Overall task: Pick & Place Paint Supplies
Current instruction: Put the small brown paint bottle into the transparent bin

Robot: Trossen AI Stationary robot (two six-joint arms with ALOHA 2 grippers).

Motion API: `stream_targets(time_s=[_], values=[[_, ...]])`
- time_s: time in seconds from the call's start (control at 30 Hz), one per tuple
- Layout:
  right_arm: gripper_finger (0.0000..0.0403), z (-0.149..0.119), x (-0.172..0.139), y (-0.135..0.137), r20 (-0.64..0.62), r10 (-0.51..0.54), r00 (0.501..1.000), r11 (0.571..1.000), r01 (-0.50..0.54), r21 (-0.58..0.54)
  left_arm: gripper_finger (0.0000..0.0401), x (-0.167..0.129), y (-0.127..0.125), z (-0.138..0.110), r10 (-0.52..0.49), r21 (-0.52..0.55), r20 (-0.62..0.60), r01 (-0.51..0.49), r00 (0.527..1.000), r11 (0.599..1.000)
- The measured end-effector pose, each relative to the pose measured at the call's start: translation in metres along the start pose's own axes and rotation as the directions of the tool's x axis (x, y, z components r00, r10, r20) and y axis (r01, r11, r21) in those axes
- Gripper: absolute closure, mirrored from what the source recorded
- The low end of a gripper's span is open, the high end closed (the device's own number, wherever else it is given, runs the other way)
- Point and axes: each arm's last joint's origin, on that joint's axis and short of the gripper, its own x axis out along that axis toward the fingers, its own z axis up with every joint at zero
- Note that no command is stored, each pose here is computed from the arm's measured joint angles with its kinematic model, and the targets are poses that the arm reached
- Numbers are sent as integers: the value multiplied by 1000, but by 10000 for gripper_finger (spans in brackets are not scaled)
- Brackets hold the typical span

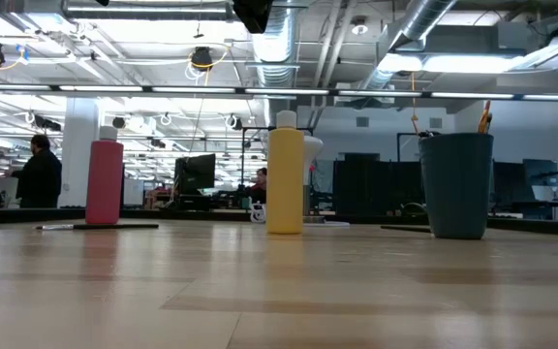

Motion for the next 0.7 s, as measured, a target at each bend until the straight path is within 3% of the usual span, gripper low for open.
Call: stream_targets(time_s=[0.17, 0.7], values=[[403, 3, 0, -5, -11, -36, 999, 999, 37, 10, 183, 0, 0, 0, 0, 0, 0, 0, 1000, 1000], [403, 5, 0, -2, -25, -1, 1000, 1000, 1, -6, 183, 0, 0, 0, 0, 0, 0, 0, 1000, 1000]])
